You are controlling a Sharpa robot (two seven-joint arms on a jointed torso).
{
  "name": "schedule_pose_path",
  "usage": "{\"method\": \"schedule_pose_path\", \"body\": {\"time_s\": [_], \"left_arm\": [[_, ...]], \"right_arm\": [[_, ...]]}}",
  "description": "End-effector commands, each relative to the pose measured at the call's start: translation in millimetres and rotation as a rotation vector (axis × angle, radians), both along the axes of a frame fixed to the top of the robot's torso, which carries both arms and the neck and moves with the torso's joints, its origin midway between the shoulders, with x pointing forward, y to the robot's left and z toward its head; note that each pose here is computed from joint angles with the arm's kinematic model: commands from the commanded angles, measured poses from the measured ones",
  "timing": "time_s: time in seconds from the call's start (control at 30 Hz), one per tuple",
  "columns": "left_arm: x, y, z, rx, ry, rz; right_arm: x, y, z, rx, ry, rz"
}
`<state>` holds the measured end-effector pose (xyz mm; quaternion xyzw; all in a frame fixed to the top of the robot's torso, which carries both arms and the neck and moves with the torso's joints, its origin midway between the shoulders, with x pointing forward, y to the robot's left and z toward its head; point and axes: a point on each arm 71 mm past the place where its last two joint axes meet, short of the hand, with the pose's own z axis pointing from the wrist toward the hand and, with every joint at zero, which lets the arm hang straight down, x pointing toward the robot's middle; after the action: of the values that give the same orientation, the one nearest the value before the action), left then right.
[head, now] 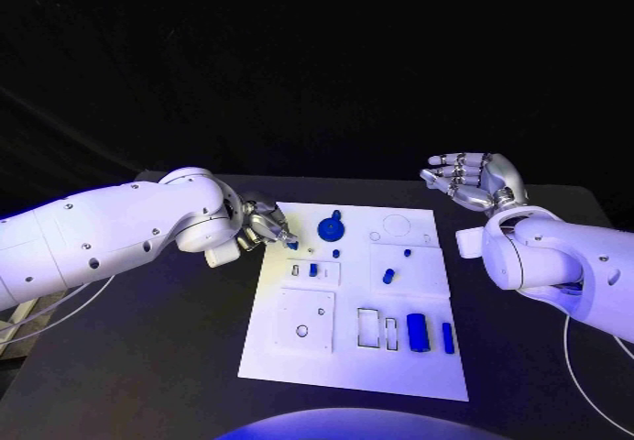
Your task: Assemble the parts on the task board
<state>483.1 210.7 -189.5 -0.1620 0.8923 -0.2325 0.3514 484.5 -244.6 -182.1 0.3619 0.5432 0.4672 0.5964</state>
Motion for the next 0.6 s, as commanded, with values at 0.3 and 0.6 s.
{"method": "schedule_pose_path", "body": {"time_s": [0.3,0.6], "left_arm": [[-19.0,-2.8,-9.8,0.042,-0.167,0.007],[-24.5,-8.4,-18.3,0.098,-0.196,-0.041]], "right_arm": [[-0.2,3,-1.4,-0.012,0.001,0.033],[-0.8,3,-2.3,-0.024,-0.004,0.039]]}}
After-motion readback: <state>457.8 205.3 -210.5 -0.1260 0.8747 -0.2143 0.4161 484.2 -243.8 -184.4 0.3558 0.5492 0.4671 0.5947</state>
